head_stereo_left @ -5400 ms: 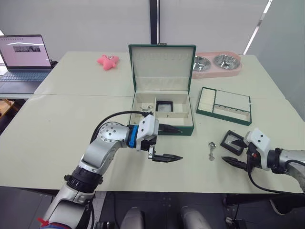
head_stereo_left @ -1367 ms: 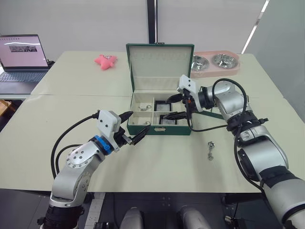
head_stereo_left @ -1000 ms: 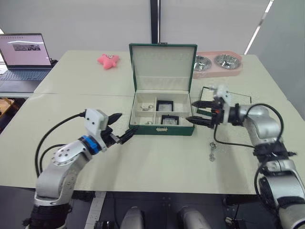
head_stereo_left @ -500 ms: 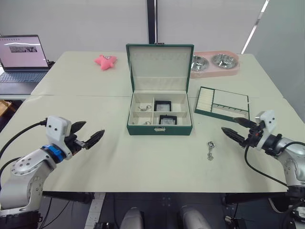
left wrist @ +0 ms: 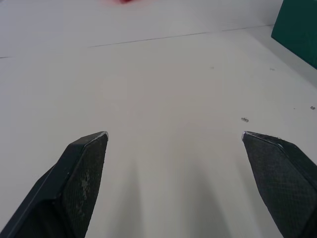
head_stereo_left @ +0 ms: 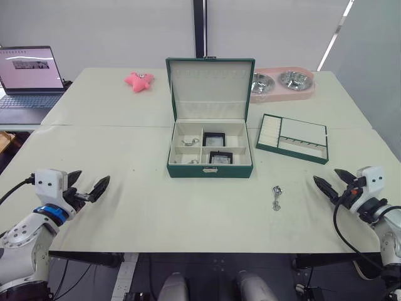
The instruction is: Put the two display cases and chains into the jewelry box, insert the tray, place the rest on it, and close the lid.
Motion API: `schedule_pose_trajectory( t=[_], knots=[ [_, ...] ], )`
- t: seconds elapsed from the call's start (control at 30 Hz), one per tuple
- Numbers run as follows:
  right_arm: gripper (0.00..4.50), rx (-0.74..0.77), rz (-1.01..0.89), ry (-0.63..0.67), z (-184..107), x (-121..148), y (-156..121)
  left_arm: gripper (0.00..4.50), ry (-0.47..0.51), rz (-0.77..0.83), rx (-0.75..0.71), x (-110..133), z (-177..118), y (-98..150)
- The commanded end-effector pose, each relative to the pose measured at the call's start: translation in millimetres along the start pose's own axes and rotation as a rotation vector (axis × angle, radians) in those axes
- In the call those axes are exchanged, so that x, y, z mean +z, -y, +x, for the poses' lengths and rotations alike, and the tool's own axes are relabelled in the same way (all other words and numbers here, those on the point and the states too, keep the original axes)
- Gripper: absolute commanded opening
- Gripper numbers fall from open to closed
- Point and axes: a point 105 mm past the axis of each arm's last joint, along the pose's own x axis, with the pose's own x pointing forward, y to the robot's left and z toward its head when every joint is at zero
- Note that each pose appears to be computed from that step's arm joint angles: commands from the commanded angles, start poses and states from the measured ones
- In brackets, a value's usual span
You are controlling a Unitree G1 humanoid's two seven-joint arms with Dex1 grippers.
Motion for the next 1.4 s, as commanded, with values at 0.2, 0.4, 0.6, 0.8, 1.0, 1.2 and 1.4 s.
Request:
schedule_pose_trajectory(
  t=[0.2, 0.4, 0.6, 0.8, 1.0, 1.2, 1.4],
  knots=[
    [4.45, -0.003, -0.001, 0.039, -1, 7, 4, 4.50, 0.061, 0.027, 0.025, 17, 1, -4],
    [4.45, 0.010, -0.001, 0.050, 1, 12, 3, 4.50, 0.089, 0.036, -0.004, 26, 6, 5],
    [4.45, 0.117, -0.037, 0.061, 12, 33, -10, 4.50, 0.136, 0.056, -0.152, 51, 21, 39],
    [4.45, 0.309, -0.119, -0.001, 31, 54, -32, 4.50, 0.146, 0.089, -0.445, 71, 40, 106],
    [4.45, 0.453, -0.202, -0.053, 58, 73, -46, 4.50, 0.184, 0.126, -0.732, 91, 53, 177],
    [4.45, 0.498, -0.278, -0.116, 82, 75, -45, 4.50, 0.236, 0.143, -0.957, 104, 56, 236],
    [4.45, 0.461, -0.349, -0.189, 101, 67, -32, 4.50, 0.281, 0.143, -1.062, 109, 61, 272]
  ],
)
